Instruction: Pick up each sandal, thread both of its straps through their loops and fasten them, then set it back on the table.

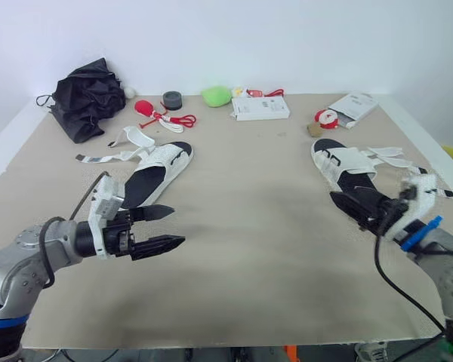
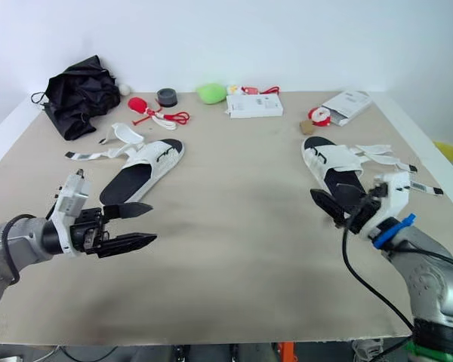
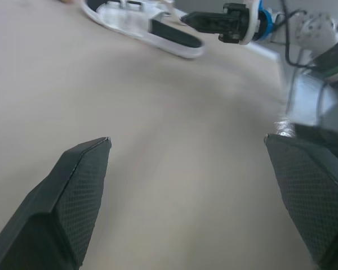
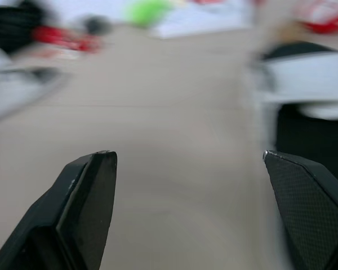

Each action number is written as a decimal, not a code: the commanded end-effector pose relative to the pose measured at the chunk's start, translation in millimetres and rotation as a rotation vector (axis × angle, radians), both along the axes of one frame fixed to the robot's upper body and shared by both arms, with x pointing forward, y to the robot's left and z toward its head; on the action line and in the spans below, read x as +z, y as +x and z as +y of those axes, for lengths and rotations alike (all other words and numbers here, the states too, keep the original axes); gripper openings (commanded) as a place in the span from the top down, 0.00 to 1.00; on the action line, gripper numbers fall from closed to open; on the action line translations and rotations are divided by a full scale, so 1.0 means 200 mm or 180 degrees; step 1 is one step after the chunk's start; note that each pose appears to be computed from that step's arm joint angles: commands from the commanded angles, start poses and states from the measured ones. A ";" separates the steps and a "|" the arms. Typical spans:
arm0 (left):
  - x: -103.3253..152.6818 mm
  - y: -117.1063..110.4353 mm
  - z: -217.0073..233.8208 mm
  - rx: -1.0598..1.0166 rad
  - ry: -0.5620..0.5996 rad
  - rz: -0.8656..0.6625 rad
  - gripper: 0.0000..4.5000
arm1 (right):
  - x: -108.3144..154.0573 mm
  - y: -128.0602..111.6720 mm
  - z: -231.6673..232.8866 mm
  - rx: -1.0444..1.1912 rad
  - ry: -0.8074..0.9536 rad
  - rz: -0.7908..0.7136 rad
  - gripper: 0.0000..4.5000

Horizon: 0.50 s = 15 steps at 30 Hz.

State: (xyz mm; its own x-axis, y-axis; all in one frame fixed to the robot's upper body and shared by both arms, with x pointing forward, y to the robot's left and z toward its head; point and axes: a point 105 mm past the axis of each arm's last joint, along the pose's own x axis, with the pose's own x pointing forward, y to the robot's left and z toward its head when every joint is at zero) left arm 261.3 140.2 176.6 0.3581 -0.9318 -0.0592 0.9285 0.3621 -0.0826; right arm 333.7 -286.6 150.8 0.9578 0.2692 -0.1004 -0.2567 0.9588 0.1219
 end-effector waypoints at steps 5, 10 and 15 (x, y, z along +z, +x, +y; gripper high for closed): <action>-0.01 0.10 -0.08 0.0102 0.0140 -0.0310 0.00 | -0.08 0.15 -0.08 -0.0361 -0.0176 0.0048 0.01; 0.00 0.13 -0.14 0.0143 0.0035 -0.0342 0.00 | -0.07 0.26 -0.09 -0.0413 -0.0161 -0.0002 0.01; 0.05 0.17 -0.19 0.0138 -0.0092 -0.0390 0.00 | -0.03 0.41 -0.03 -0.0332 -0.0271 -0.0053 0.01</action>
